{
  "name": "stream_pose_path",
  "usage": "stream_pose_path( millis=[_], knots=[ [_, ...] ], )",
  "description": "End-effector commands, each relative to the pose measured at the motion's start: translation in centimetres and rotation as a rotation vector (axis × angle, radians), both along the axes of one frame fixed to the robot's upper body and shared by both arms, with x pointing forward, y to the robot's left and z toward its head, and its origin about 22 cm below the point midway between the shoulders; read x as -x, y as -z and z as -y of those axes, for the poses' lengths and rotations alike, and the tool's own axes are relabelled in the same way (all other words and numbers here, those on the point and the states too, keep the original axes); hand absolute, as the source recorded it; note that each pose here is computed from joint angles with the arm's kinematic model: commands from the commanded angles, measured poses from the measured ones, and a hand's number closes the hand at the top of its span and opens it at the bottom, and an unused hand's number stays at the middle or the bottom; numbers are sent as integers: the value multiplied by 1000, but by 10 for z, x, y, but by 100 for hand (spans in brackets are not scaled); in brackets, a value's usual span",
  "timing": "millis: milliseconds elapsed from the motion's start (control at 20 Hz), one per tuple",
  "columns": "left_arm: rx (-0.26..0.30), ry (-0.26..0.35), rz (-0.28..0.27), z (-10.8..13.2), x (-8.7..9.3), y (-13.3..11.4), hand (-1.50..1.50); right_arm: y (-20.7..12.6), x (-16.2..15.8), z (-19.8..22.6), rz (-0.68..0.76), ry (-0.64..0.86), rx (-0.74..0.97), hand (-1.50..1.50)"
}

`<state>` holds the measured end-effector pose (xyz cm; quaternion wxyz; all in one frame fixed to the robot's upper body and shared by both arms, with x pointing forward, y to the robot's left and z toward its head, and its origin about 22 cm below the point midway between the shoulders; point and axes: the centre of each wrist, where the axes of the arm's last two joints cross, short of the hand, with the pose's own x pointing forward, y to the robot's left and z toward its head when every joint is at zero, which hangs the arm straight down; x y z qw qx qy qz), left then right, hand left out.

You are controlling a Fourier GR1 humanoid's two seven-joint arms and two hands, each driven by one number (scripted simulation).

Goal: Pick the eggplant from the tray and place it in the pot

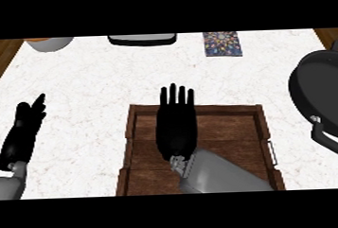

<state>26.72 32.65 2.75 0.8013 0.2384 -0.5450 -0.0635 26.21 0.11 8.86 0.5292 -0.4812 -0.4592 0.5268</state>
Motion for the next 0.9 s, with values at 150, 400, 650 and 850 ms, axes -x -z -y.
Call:
stream_pose_path(
  millis=[150,400,650,850],
  knots=[
    [-6,16,-2,4,-5,-1,0,-1,0,-13,-199,213,187,-150],
    [18,4,-23,4,-3,3,0,4,-8,-12,-239,263,211,-150],
    [6,17,-15,12,-6,0,0,-1,-22,-13,-249,293,208,-150],
    [7,-3,-17,9,-4,8,0,10,-21,-12,-282,299,221,-150]
  ],
)
